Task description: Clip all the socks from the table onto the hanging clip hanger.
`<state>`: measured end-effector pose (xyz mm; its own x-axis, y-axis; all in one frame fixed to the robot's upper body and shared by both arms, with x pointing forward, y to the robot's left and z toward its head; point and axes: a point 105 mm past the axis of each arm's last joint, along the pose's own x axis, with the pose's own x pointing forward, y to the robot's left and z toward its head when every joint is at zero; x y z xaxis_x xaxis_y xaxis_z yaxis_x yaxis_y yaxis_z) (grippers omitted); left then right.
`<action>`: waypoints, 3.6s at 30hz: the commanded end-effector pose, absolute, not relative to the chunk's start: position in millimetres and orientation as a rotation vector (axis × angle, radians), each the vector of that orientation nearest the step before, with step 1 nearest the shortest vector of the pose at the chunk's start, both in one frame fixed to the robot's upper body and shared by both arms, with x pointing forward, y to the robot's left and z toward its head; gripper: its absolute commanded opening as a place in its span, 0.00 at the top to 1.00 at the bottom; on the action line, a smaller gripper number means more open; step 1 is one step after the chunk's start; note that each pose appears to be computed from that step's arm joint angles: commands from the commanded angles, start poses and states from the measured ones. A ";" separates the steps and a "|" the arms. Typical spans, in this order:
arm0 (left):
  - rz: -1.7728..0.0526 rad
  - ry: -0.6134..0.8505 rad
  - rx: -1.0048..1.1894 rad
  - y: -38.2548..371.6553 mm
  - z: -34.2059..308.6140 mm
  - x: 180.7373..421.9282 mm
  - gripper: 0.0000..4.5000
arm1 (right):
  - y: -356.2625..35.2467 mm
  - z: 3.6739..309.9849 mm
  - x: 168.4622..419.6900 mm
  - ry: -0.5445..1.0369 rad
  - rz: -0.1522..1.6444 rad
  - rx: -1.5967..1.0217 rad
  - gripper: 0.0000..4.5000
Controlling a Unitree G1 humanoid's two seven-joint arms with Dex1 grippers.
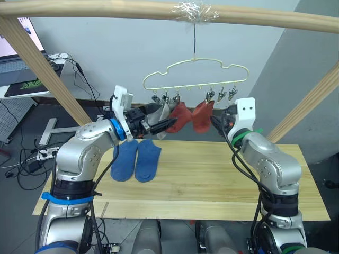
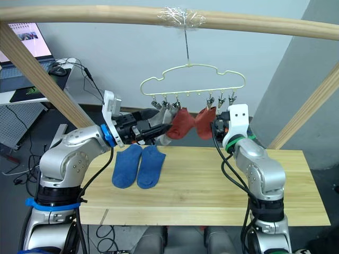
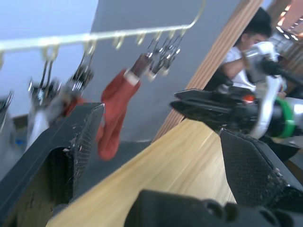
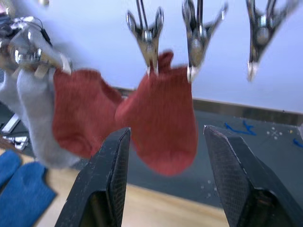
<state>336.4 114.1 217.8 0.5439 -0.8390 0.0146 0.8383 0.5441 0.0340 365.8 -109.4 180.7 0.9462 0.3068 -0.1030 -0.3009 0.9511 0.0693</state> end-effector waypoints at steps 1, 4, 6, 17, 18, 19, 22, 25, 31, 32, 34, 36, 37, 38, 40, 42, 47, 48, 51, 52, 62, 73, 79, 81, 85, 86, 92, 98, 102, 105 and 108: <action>-1.021 -0.061 0.045 110.3 228.3 335.0 0.00 | -102.1 200.1 374.9 0.038 0.338 0.043 0.44; -1.022 -0.063 0.057 110.2 228.9 334.1 0.00 | -102.6 203.5 384.2 0.029 0.332 0.030 0.44; -1.020 -0.062 0.063 110.6 228.8 333.6 0.00 | -105.2 205.5 390.1 0.025 0.322 0.023 0.44; -1.010 -0.053 0.071 112.3 226.6 332.5 0.00 | -109.8 212.3 404.9 0.010 0.306 -0.024 0.57; -1.011 -0.052 0.069 111.7 226.0 332.2 0.00 | -109.0 213.2 405.5 0.009 0.309 -0.024 0.57; -1.013 -0.050 0.069 111.2 225.6 332.0 0.00 | -108.5 214.5 406.3 0.008 0.310 -0.024 0.57; -1.012 -0.049 0.068 110.9 224.7 332.5 0.00 | -107.7 221.6 409.6 -0.005 0.308 -0.019 0.57; -1.009 -0.051 0.066 110.6 224.9 333.0 0.00 | -107.7 226.1 412.4 -0.011 0.303 -0.017 0.57; -1.002 -0.054 0.071 110.5 224.3 333.2 0.00 | -109.8 230.9 419.3 -0.012 0.276 -0.018 0.57; -1.001 -0.054 0.072 110.5 224.1 333.2 0.00 | -109.9 231.9 420.4 -0.012 0.272 -0.015 0.57; -0.998 -0.053 0.073 110.7 224.0 333.4 0.00 | -109.3 233.5 421.9 -0.014 0.268 -0.009 0.57; -0.994 -0.053 0.076 111.0 223.9 333.6 0.00 | -107.8 235.2 423.3 -0.015 0.267 -0.002 0.57; -0.993 -0.053 0.076 111.1 223.9 333.7 0.00 | -107.1 235.8 423.9 -0.016 0.266 0.001 0.57; -0.992 -0.053 0.077 111.1 223.7 333.7 0.00 | -106.4 236.5 424.5 -0.017 0.265 0.003 0.57; -0.989 -0.052 0.078 111.3 223.4 333.7 0.00 | -105.2 238.2 425.7 -0.021 0.264 0.007 0.57; -0.987 -0.052 0.080 111.5 223.2 333.8 0.00 | -104.6 239.7 426.7 -0.025 0.262 0.009 0.57; -0.982 -0.052 0.086 111.5 222.3 332.9 0.00 | -104.6 242.5 428.3 -0.031 0.255 0.015 0.57; -0.981 -0.052 0.087 111.5 222.2 333.0 0.00 | -104.7 242.6 428.5 -0.031 0.254 0.015 0.57; -0.979 -0.053 0.089 111.7 222.1 333.1 0.00 | -105.0 242.6 428.6 -0.032 0.252 0.014 0.57; -0.978 -0.053 0.090 111.7 222.1 333.3 0.00 | -105.5 242.4 428.8 -0.031 0.248 0.013 0.57; -0.967 -0.049 0.103 111.4 219.8 334.3 0.00 | -108.5 241.7 429.5 -0.030 0.234 0.013 0.99; -0.776 0.166 0.171 147.3 163.9 346.5 0.00 | -106.5 243.7 429.0 -0.031 0.245 0.020 0.99; -0.617 0.297 0.282 192.2 110.2 362.9 0.00 | -103.1 245.3 427.9 -0.034 0.255 0.027 0.99; -0.609 0.311 0.305 196.1 98.7 367.5 0.00 | -102.3 245.6 427.1 -0.035 0.258 0.030 0.99; -0.620 0.351 0.321 188.2 78.5 383.0 0.00 | -99.7 245.8 425.9 -0.036 0.264 0.034 0.99; -0.624 0.355 0.317 186.0 75.4 386.0 0.00 | -99.3 245.8 425.6 -0.036 0.265 0.035 0.99; -0.643 0.376 0.372 171.4 58.4 400.3 0.00 | -99.1 246.2 424.2 -0.033 0.264 0.032 0.99; -0.640 0.418 0.418 169.2 41.8 402.6 0.00 | -104.9 246.7 421.1 -0.028 0.249 0.025 0.99; -0.648 0.476 0.453 168.3 25.8 398.9 0.00 | -106.3 246.7 419.9 -0.026 0.244 0.024 0.99; -0.654 0.513 0.482 167.3 17.2 396.5 0.00 | -105.9 247.2 419.4 -0.025 0.245 0.024 0.99; -0.676 0.521 0.498 164.4 13.9 394.2 0.00 | -105.5 247.5 419.2 -0.026 0.246 0.024 0.99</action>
<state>399.8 165.7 25.3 0.6924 -0.4592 -0.5565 0.6689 0.6975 0.2568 424.3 -104.9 227.4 0.9690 0.2425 -0.0465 -0.2412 0.9700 0.0312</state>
